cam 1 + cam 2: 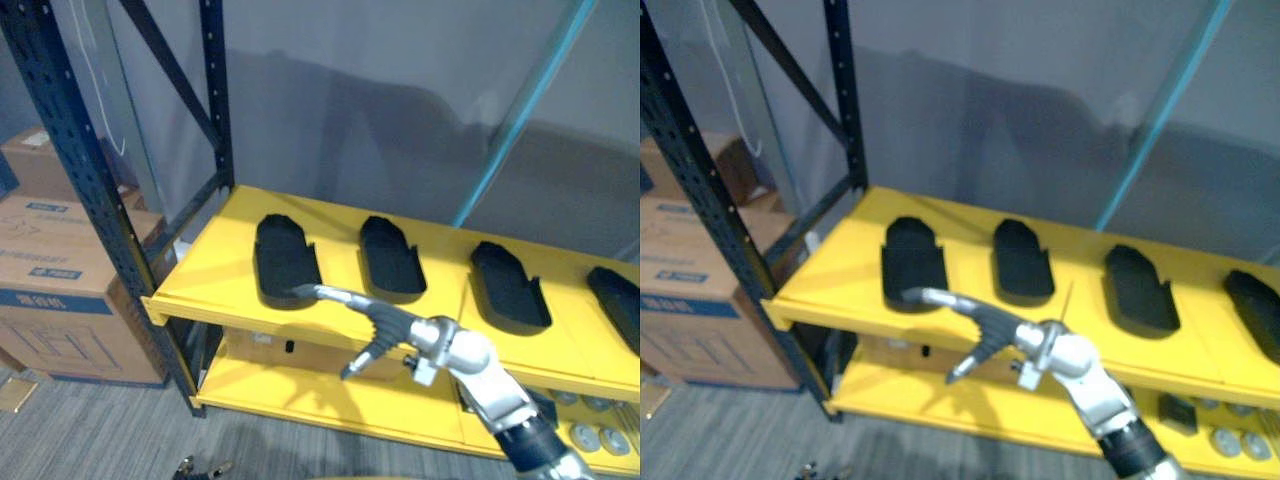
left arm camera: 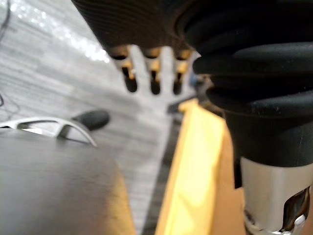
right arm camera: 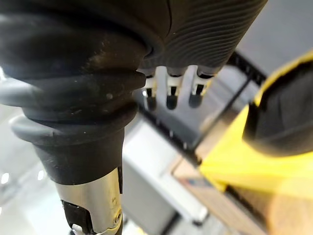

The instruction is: Walk over and take plastic housings, then place them on the shelf

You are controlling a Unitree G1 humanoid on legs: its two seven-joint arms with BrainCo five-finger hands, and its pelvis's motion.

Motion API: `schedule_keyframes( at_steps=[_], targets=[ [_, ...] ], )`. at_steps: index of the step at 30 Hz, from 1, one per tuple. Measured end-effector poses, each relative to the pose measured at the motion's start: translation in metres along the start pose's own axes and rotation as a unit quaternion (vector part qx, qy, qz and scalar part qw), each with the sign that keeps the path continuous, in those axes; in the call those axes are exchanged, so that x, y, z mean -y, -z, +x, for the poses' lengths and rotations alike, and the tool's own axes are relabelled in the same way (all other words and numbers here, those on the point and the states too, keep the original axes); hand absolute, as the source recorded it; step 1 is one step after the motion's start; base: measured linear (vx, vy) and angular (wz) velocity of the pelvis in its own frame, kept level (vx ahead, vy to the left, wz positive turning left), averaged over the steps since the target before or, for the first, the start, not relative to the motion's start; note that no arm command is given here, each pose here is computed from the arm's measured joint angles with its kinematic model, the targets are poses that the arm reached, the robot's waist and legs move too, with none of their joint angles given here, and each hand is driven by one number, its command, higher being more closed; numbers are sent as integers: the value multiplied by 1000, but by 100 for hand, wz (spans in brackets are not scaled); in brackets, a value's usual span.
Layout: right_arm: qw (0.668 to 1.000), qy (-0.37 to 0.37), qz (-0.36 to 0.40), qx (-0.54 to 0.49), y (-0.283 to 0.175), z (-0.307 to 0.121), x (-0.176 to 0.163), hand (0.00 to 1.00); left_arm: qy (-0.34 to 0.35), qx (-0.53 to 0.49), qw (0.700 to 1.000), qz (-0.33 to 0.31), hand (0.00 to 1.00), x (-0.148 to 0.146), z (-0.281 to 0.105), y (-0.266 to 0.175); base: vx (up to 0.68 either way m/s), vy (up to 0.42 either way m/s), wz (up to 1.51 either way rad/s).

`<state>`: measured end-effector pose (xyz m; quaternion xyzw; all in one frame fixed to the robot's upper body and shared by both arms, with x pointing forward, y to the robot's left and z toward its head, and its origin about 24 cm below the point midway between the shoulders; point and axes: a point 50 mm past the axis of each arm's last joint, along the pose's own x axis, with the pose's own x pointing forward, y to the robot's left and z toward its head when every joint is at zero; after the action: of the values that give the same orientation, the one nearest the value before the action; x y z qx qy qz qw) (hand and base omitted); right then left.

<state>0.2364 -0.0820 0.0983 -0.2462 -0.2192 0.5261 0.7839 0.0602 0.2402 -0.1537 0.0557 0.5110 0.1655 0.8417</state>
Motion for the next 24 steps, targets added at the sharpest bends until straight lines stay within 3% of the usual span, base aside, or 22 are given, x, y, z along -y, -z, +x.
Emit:
schedule_keyframes(
  at_steps=[4,13,24],
  targets=[
    [998,-52,-2,-38,19,17,-17,0,5,-3,1000,18,0,3,0,0,38,5,11],
    [994,-48,-3,-100,49,38,-26,0,9,-16,1000,21,0,8,-2,6,23,7,18],
    [984,-8,-60,-165,67,50,0,0,16,6,1000,14,0,15,-1,-6,82,17,12]
  ],
)
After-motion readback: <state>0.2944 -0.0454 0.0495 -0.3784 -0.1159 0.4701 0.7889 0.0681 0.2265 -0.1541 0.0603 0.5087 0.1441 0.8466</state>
